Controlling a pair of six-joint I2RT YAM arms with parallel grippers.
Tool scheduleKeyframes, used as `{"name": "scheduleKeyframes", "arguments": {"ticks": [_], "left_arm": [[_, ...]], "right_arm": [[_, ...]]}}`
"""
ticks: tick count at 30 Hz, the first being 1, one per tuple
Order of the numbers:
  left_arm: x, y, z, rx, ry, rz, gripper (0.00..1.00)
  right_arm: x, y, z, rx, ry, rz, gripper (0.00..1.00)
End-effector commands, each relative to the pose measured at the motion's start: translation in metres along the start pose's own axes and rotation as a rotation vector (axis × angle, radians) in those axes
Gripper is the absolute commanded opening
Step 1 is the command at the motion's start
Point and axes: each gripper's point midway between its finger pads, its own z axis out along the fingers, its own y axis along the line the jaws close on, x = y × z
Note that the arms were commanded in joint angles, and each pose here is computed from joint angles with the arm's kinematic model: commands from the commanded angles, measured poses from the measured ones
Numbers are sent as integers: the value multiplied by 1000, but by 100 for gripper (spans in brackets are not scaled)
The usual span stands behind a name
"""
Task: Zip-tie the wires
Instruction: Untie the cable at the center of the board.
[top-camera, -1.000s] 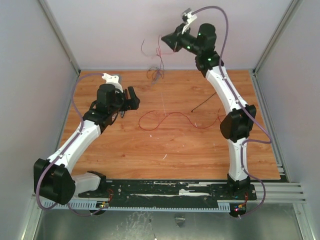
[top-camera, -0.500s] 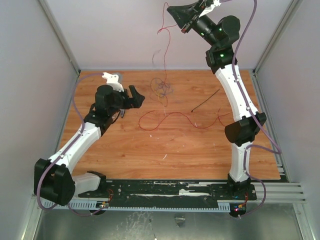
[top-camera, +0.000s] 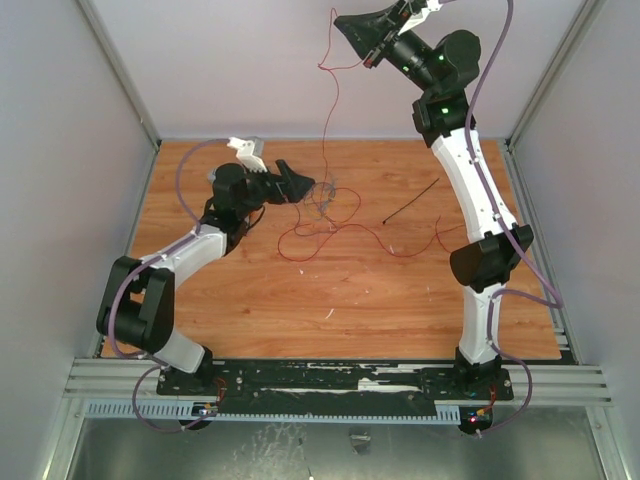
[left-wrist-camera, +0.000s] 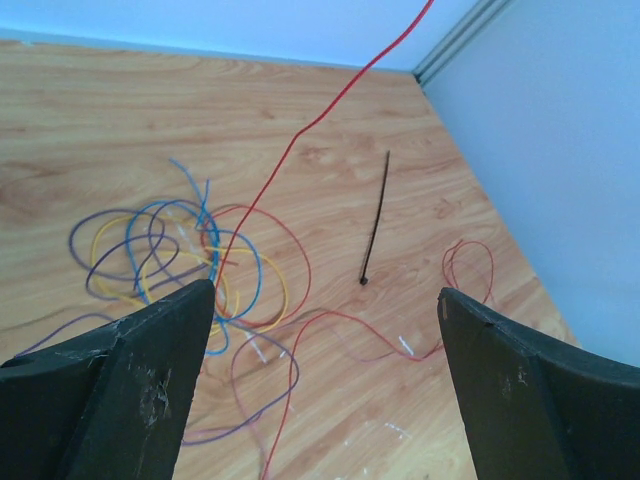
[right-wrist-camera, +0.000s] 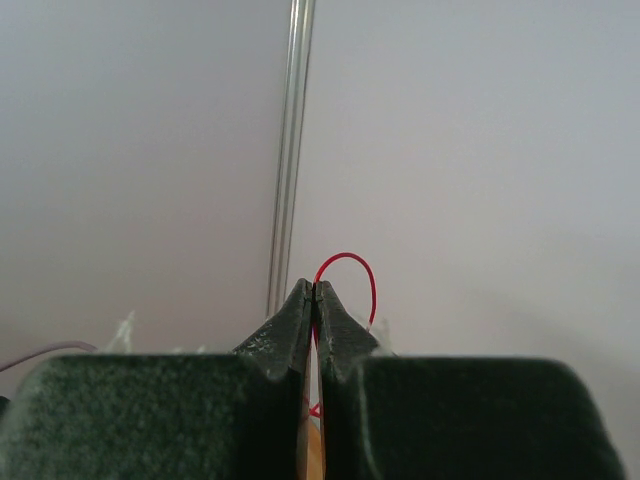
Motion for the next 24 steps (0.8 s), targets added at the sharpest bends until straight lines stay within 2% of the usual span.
{"name": "scheduleKeyframes", "arguments": {"ticks": [1,8,14,17,24], "left_arm": [[-30,-31,17,122,-96,48,98],[-8,-18,58,92,-49,76,98],[27,17,102,-17,39,87,96],[29,28,121,-44,41,97,86],[30,41,150,-62,47,107,51]], "right_arm": [[-26,8,-6,6,-5,-17,0],[-44,22,-13,-15,-9,-15,0],[-72,33,-22,2,-33,-28,0],[-87,40,-29,19,-37,-28,0],[-122,43,-73,160,-41,-73,0]]}}
